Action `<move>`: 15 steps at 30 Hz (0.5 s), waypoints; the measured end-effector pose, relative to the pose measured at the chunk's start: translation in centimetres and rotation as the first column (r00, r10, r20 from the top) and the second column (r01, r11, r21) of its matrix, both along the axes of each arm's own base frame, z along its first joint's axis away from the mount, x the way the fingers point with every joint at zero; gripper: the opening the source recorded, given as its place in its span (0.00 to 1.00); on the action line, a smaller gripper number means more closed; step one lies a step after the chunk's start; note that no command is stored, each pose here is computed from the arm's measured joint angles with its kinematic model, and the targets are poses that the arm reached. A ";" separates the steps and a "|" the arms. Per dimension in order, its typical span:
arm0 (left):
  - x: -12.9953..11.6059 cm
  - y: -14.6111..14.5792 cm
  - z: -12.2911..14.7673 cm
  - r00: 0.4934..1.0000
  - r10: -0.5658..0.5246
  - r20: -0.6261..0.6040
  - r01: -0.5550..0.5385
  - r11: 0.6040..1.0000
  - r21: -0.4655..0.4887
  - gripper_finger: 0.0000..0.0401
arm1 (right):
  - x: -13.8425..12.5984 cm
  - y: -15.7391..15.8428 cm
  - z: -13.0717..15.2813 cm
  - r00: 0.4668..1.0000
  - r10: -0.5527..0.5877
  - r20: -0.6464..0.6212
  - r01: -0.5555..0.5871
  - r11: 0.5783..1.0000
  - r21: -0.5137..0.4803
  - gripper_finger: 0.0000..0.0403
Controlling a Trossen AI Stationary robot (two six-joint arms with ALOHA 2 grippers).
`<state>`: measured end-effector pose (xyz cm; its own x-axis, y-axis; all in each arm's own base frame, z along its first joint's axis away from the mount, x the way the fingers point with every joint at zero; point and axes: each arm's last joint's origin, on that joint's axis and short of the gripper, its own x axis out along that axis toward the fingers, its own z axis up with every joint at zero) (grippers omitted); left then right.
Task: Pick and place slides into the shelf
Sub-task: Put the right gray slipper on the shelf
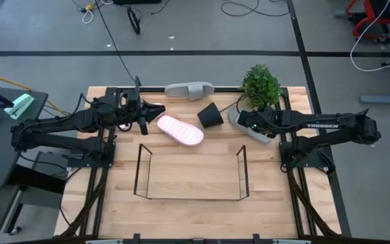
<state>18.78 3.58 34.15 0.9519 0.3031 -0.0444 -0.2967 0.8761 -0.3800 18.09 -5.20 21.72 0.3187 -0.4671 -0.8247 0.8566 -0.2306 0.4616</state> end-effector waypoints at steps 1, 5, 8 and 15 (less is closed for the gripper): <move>0.0 0.0 0.0 1.000 0.000 0.000 0.000 1.000 0.000 0.13 | 0.0 0.0 -0.3 1.000 -0.013 0.014 0.013 1.000 0.004 0.68; 0.0 0.0 0.0 1.000 -0.004 -0.001 0.004 1.000 0.000 0.12 | -0.9 0.4 -2.3 0.993 -0.082 0.079 0.079 0.996 0.042 0.67; 0.0 0.0 0.0 1.000 -0.014 0.000 0.014 1.000 -0.001 0.12 | -1.6 0.9 -3.5 0.988 -0.094 0.120 0.089 0.995 0.043 0.67; 0.0 0.0 0.0 1.000 -0.015 -0.002 0.015 1.000 -0.001 0.12 | -2.9 0.9 -4.5 0.967 -0.119 0.225 0.127 0.992 -0.019 0.64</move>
